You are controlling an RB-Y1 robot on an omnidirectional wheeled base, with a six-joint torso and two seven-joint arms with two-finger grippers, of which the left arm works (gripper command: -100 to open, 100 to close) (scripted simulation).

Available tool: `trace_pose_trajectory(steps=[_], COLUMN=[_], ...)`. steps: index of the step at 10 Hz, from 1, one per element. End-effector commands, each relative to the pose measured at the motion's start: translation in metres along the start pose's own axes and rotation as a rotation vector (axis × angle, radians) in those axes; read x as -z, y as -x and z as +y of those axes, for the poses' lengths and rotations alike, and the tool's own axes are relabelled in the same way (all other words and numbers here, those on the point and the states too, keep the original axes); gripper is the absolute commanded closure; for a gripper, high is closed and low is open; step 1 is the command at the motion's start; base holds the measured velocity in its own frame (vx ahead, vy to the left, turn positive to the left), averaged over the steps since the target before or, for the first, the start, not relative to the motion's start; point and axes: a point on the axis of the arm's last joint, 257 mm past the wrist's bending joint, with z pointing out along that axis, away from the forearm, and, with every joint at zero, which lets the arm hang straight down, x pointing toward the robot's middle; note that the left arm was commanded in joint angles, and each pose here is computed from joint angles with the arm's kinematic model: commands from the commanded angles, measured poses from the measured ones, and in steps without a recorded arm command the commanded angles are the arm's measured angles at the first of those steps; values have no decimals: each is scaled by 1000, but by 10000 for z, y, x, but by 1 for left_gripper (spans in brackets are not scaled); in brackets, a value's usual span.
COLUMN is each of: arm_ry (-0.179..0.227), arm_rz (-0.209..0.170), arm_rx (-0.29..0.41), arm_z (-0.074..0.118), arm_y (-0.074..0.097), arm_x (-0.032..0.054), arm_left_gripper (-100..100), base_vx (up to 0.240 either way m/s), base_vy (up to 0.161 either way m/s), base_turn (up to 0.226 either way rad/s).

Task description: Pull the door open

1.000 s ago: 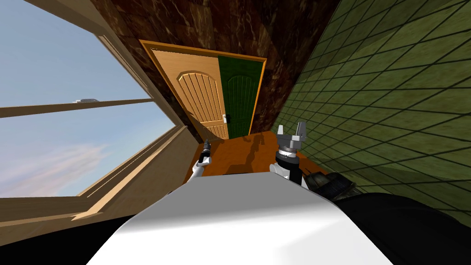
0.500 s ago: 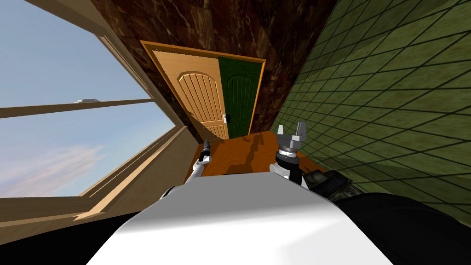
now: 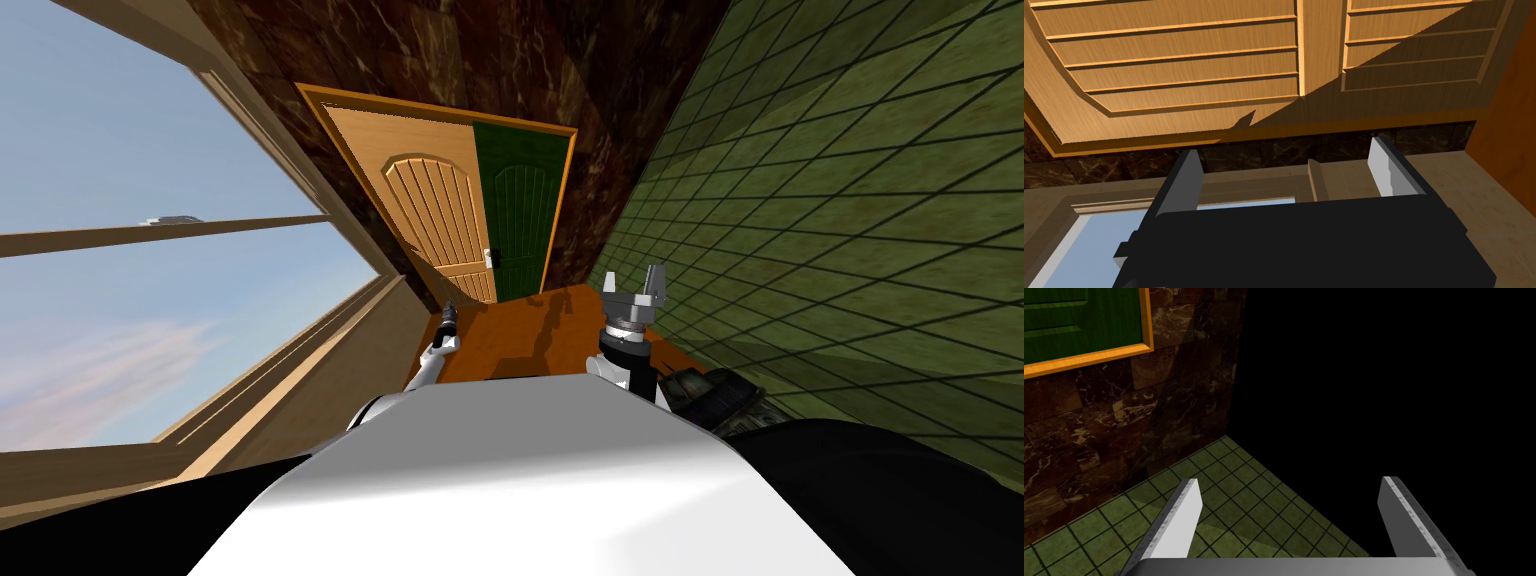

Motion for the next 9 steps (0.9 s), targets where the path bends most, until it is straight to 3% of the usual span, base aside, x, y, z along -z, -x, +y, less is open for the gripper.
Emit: trace_pose_trajectory(steps=[1,9], arm_ry=[0,-2], arm_rz=[-4,-26], arm_rx=[0,6], arm_z=[-4,-53], arm_y=[18,89], arm_x=[-35,-218], arm_left_gripper=[-100,-100], base_vx=[73,131], base_vy=[19,17], base_turn=[-34,-28])
